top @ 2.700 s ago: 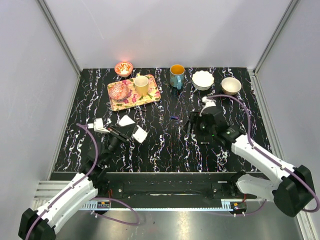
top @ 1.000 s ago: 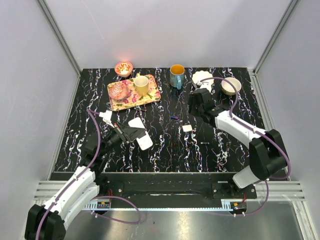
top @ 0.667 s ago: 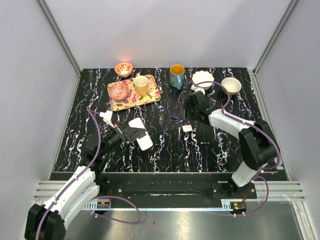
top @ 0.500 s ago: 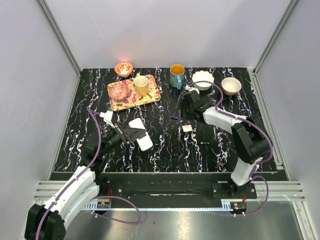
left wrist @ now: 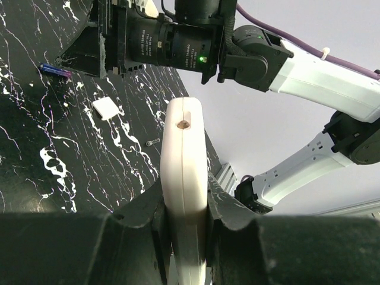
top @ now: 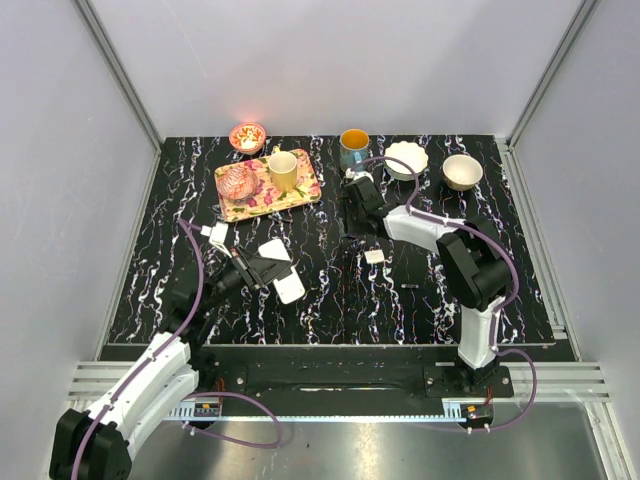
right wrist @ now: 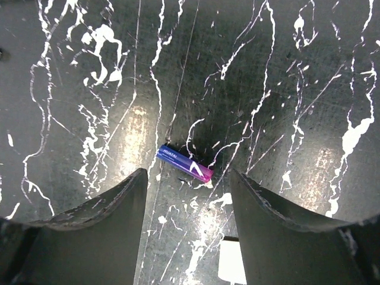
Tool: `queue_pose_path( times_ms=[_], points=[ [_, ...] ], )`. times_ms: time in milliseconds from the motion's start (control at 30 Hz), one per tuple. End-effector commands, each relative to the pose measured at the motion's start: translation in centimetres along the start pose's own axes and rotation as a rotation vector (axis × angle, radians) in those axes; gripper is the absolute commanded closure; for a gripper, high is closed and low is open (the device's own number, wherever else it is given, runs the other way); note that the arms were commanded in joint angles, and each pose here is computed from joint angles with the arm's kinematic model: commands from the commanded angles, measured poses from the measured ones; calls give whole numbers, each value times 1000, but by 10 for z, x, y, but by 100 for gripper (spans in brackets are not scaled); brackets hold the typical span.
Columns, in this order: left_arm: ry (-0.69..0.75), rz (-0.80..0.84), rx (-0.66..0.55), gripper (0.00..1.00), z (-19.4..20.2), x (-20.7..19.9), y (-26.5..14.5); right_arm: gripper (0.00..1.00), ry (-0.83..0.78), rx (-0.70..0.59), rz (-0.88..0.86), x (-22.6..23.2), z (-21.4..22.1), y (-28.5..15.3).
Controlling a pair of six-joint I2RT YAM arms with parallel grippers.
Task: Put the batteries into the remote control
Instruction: Pick up the battery from the center of the board.
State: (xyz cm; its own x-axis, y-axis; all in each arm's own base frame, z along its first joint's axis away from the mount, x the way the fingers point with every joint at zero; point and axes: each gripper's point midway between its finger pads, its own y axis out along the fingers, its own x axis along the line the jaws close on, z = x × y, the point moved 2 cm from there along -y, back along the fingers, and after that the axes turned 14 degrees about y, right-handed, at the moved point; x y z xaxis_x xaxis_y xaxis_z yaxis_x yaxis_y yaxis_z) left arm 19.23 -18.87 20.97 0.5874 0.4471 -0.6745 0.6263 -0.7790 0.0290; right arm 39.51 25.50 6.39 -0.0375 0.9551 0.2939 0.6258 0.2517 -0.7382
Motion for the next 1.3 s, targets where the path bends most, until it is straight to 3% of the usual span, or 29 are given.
queue_pose_path(
  times_ms=[0,633,1267],
  points=[
    [55,40,-47,100,-14,-11,1,36,-28,-18,25,2,-7,6],
    [48,41,-34,100,-9,-8,1,40,-148,49,9,10,17,28],
    [44,44,-28,100,-5,-8,-2,66,-184,53,80,7,32,22]
  ],
)
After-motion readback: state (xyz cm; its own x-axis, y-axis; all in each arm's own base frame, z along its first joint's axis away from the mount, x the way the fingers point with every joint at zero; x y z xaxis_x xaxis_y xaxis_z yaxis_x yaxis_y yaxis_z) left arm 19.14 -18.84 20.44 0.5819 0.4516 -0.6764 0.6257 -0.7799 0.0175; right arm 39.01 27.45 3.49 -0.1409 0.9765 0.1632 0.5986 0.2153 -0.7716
